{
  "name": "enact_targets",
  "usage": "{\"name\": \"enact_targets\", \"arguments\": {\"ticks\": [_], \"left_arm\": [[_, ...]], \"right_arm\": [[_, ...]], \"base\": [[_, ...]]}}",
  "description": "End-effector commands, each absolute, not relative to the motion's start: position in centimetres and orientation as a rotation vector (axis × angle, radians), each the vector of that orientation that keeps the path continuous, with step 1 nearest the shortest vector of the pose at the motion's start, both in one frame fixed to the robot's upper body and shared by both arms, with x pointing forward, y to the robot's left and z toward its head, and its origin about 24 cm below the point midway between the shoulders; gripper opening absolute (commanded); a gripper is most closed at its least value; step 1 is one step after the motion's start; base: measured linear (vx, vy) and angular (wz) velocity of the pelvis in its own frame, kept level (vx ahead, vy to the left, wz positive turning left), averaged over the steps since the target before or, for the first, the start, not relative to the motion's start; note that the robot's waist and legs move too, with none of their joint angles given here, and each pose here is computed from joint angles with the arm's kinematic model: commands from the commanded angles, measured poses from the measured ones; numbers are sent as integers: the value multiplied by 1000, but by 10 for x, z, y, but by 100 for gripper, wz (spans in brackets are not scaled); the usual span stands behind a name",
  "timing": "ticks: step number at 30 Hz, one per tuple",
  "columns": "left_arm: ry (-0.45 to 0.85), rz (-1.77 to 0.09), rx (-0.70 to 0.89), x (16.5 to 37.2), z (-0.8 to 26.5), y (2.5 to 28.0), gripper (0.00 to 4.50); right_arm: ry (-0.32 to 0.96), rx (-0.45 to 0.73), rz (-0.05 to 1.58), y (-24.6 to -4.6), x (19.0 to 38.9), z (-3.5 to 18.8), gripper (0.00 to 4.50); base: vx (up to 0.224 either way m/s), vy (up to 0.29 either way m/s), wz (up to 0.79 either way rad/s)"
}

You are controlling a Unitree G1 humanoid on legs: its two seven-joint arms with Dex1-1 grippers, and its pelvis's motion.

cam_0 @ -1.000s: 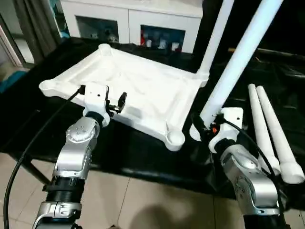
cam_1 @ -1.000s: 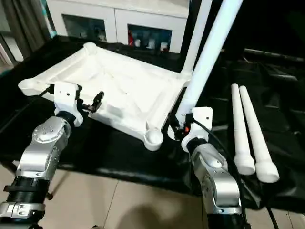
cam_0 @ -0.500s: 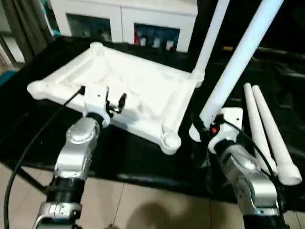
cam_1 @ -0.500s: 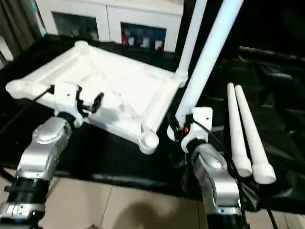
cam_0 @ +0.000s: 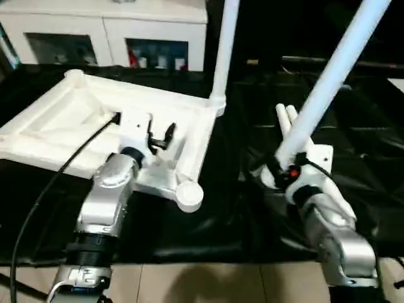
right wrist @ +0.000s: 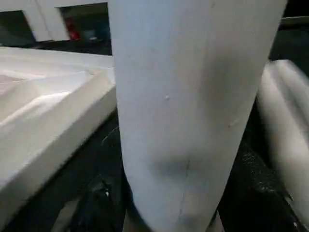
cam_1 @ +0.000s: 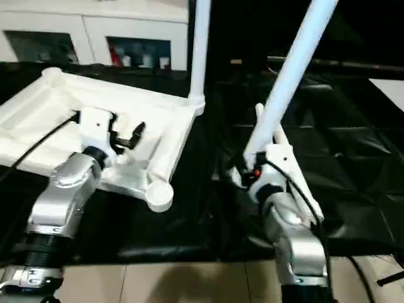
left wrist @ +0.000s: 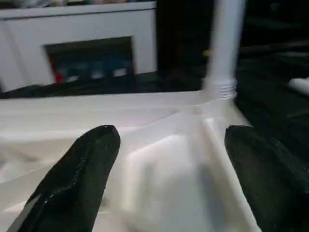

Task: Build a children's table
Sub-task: Insert table leg to table base

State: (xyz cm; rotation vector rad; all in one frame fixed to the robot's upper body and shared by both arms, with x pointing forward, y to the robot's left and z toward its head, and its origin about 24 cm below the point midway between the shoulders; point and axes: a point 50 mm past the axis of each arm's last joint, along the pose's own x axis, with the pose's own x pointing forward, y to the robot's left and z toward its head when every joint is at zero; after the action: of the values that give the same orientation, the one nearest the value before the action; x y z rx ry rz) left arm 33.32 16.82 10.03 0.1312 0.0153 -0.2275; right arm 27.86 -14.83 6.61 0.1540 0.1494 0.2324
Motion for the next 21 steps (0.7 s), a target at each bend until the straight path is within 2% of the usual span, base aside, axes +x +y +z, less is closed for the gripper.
{"name": "enact_targets", "arguments": {"ticks": [1, 7, 12, 16, 21], "left_arm": [[24, -223, 128, 333, 100, 169, 407], [27, -188, 151, 329, 99, 179, 407], [2, -230, 179, 329, 103, 185, 407], [1, -353, 210, 330, 105, 188, 407], [64, -546, 294, 332, 111, 202, 407]], "right_arm": [[130, 146, 253, -147, 280, 71, 193], [129, 147, 286, -145, 281, 71, 193], [123, 135, 331, -143, 283, 73, 193], [111, 130, 367, -145, 284, 76, 193], [97, 97, 462, -151, 282, 81, 193]], "base": [[164, -31, 10], [113, 1, 15], [-26, 7, -3], [-105, 38, 2], [-106, -52, 2]]}}
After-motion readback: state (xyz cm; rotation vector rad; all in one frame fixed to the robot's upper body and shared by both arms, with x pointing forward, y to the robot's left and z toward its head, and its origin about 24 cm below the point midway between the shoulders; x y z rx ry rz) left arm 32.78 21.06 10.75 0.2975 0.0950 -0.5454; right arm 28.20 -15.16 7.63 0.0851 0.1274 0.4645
